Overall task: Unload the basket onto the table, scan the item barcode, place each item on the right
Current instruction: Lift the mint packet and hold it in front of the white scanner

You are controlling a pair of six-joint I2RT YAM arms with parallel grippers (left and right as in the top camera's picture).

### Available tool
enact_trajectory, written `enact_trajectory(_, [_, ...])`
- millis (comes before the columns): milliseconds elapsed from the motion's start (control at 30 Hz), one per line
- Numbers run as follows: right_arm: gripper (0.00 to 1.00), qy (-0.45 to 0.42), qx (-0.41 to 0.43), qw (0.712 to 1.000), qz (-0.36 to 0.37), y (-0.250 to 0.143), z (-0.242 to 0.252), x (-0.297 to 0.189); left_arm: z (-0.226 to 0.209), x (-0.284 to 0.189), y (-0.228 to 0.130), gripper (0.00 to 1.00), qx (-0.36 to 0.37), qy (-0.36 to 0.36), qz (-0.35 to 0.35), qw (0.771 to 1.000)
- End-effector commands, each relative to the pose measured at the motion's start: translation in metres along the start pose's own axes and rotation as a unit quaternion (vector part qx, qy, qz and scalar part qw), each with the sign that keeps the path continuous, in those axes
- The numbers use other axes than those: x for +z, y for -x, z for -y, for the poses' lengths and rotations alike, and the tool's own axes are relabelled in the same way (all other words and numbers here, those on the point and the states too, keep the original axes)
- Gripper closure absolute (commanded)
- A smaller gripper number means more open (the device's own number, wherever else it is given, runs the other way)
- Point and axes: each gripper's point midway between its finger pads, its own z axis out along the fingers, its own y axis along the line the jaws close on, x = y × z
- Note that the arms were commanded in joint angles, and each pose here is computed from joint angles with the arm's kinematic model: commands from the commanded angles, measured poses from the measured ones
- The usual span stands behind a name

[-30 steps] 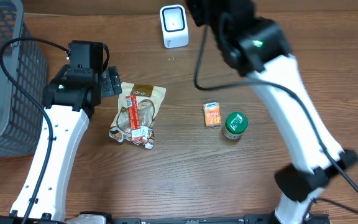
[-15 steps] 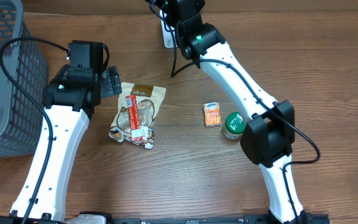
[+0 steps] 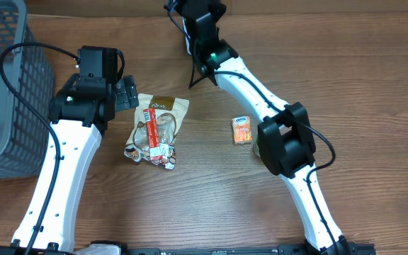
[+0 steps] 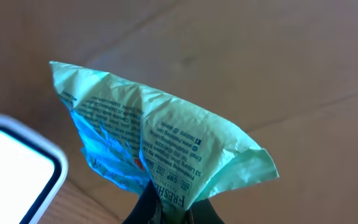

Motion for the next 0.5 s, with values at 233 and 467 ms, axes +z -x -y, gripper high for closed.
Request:
enact_trajectory(233, [0.96, 0.030, -0.047, 0.997, -0.059, -0.036, -0.053, 0.006, -0.002, -0.005, 0.008, 0.00, -0.005, 0.003, 0.013, 1.000])
enact_trajectory(467, [0.96, 0.040, -0.062, 0.995, -0.065, -0.033, -0.064, -0.003, -0.002, -0.005, 0.008, 0.00, -0.005, 0.003, 0.013, 1.000])
